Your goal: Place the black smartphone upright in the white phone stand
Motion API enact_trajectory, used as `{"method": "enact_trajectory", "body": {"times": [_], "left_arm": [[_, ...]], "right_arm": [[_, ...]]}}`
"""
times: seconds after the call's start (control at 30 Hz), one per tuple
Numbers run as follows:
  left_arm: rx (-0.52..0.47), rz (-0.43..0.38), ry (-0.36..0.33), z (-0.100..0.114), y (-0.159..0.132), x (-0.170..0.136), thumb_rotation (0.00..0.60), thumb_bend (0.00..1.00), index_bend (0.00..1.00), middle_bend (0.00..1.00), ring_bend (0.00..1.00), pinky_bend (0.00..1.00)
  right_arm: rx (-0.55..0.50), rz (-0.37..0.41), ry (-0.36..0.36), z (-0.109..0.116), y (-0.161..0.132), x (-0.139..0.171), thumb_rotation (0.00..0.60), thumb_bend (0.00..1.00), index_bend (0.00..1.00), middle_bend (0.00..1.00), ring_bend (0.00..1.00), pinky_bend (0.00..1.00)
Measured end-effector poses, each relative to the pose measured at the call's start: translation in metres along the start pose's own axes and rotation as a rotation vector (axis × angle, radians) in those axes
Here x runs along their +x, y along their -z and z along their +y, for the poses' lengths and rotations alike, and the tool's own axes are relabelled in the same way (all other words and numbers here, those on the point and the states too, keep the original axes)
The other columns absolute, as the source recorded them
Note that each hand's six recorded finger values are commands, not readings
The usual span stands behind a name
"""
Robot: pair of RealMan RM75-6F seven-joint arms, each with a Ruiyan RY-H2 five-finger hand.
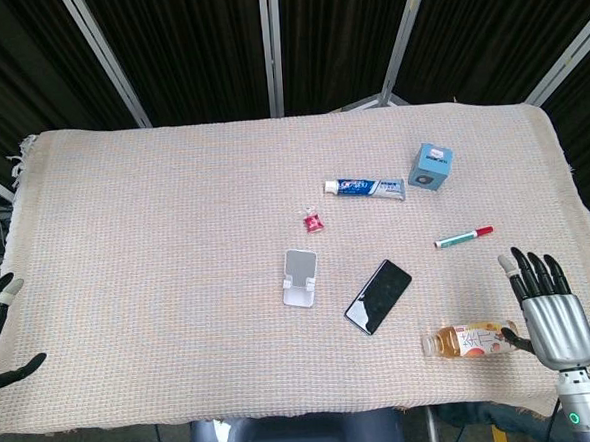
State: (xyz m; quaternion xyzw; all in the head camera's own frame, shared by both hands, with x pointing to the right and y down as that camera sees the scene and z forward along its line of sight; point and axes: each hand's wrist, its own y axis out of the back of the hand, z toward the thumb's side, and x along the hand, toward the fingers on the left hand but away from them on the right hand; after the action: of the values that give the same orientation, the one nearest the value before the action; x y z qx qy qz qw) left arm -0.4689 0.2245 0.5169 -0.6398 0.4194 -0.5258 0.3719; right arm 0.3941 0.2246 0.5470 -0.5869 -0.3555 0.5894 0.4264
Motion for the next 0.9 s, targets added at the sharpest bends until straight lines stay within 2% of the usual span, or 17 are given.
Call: {"method": "enact_trajectory", "body": {"times": [0.3,0.43,0.53,0.63,0.77,0.9], "left_arm": [[0.012,0.005,0.010,-0.004,0.001,0.002,0.600,0.00,0.00,0.00,0.00,0.00],[0.011,0.007,-0.002,-0.002,0.000,0.003,0.600,0.00,0.00,0.00,0.00,0.00],[0.013,0.010,0.000,-0.003,0.000,0.005,0.600,0.00,0.00,0.00,0.00,0.00],[0.021,0.014,0.009,-0.006,0.000,0.009,0.600,0.00,0.00,0.00,0.00,0.00],[0.041,0.028,0.023,-0.013,0.000,0.016,0.600,0.00,0.00,0.00,0.00,0.00],[0.054,0.039,0.024,-0.015,0.001,0.019,0.600,0.00,0.00,0.00,0.00,0.00]], "right_arm": [[0.004,-0.007,-0.015,-0.003,0.002,0.000,0.600,0.00,0.00,0.00,0.00,0.00],[-0.003,0.018,-0.041,-0.008,-0.002,-0.003,0.600,0.00,0.00,0.00,0.00,0.00],[-0.005,0.097,-0.069,-0.013,-0.012,-0.015,0.600,0.00,0.01,0.00,0.00,0.00],[-0.011,0.220,-0.102,-0.019,-0.028,-0.033,0.600,0.00,0.04,0.02,0.00,0.00],[0.019,0.453,-0.172,-0.031,-0.065,-0.066,0.600,0.00,0.09,0.09,0.03,0.06],[0.089,0.622,-0.230,-0.046,-0.094,-0.093,0.600,0.00,0.14,0.14,0.08,0.10]]}}
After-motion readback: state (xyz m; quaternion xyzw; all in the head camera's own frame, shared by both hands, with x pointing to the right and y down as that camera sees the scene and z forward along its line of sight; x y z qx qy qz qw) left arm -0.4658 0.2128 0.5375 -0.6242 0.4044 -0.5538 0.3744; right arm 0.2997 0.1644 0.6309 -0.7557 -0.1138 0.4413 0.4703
